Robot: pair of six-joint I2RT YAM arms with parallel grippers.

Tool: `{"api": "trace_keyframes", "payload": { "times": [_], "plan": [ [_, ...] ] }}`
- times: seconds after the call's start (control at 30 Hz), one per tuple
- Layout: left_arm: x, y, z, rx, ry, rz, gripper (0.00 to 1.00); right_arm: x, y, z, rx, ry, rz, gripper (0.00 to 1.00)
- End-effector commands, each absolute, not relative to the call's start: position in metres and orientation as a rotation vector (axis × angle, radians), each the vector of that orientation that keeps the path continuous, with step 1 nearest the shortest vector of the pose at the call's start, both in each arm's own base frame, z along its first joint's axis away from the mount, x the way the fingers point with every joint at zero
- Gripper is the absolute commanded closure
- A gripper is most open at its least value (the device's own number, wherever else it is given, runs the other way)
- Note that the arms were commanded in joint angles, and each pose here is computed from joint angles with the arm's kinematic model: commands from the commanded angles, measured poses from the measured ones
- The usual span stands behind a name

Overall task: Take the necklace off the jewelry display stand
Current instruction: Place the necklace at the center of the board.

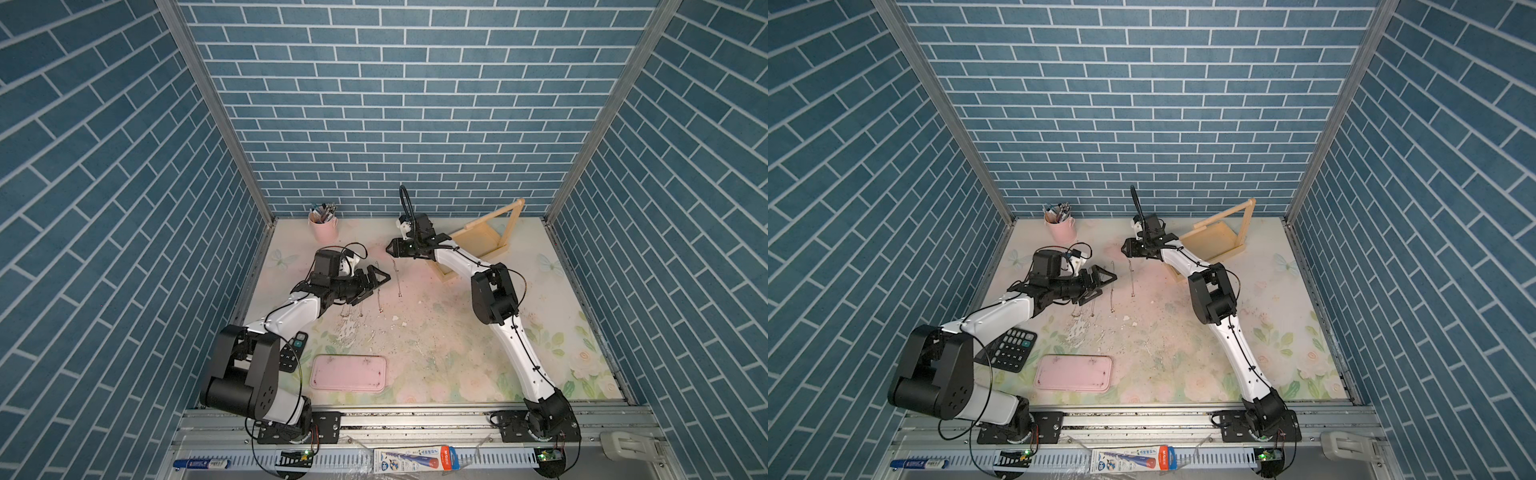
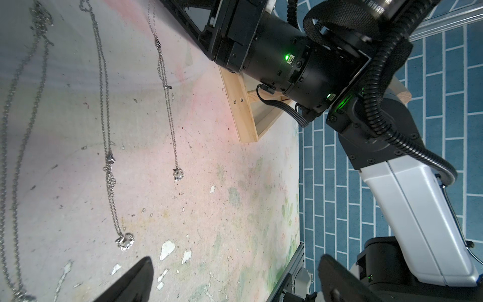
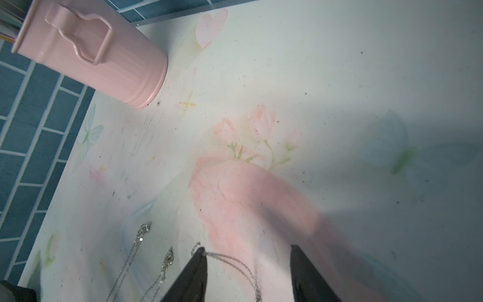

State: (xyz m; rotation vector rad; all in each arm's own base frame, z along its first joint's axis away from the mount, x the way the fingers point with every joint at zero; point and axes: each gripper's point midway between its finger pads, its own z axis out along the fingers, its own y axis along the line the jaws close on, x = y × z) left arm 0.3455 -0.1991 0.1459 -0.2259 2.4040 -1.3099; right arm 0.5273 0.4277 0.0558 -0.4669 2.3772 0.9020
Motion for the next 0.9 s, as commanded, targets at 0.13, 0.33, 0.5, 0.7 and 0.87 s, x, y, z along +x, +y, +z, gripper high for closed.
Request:
{"api": "trace_keyframes", "payload": {
  "times": [0.13, 0.33, 0.5, 0.7, 0.87],
  "plan": [
    [0.346, -0.198, 0.146, -0.206, 2.399, -1.314, 0.01, 0.537, 0.426, 0.053, -0.448, 2.367, 0.879, 0.44],
    [0.346, -0.198, 0.143, -0.211, 2.407, -1.316, 0.01, 0.536, 0.426, 0.05, -0.447, 2.372, 0.887, 0.39],
    [0.347, -0.198, 0.143, -0.211, 2.405, -1.318, 0.01, 0.539, 0.423, 0.051, -0.435, 2.371, 0.878, 0.28],
    [0.346, -0.198, 0.141, -0.215, 2.409, -1.317, 0.01, 0.542, 0.418, 0.048, -0.418, 2.379, 0.857, 0.25],
    [0.349, -0.199, 0.141, -0.24, 2.385, -1.34, 0.01, 0.541, 0.417, 0.043, -0.412, 2.385, 0.849, 0.24]
  ]
}}
